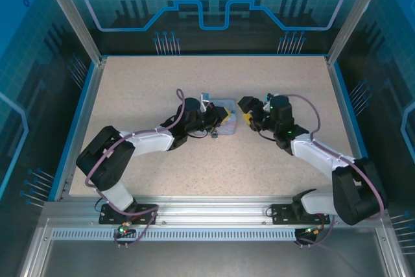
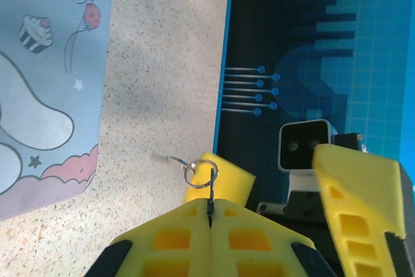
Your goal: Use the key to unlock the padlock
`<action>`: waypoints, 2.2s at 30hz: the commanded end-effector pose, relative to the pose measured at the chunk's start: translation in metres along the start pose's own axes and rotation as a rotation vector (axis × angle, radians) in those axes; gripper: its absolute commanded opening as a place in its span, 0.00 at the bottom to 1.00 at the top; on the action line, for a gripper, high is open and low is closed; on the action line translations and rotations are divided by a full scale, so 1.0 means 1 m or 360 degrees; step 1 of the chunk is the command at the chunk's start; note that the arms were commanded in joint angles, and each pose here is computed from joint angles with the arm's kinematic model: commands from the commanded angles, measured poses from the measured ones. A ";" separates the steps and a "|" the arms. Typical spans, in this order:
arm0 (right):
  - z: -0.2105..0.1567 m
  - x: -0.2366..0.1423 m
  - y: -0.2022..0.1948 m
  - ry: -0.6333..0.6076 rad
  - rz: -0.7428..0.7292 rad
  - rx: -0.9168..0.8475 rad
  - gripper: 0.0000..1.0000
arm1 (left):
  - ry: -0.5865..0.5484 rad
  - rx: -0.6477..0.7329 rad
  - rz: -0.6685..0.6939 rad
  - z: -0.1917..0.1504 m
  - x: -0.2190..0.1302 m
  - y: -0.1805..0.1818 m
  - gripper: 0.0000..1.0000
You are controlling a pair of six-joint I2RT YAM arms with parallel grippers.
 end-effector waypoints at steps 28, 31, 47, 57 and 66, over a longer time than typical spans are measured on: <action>0.036 0.014 0.017 0.0445 0.0627 -0.0605 0.42 | 0.0824 0.0346 -0.0102 0.050 0.001 -0.043 0.00; 0.031 0.020 0.017 0.0471 0.0638 -0.0599 0.40 | 0.0817 0.0352 -0.0105 0.051 0.002 -0.044 0.00; 0.019 0.023 0.015 0.0509 0.0655 -0.0597 0.26 | 0.0823 0.0341 -0.0083 0.055 0.009 -0.038 0.00; 0.016 0.022 0.011 0.0527 0.0656 -0.0585 0.24 | 0.0809 0.0345 -0.0084 0.057 0.010 -0.039 0.00; 0.015 0.019 0.006 0.0517 0.0641 -0.0573 0.19 | 0.0808 0.0347 -0.0085 0.058 0.012 -0.040 0.00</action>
Point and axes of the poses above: each hand's point on the last joint's axis, 136 mm out from that joint toward the fingers, its own x axis out along the fingers, its own y axis along the line the jaws close on, z = x × y, the point moved 10 cm from there along -x, back along the fingers, and after that the axes turned 13 degrees about -x, right-handed, at the moved point
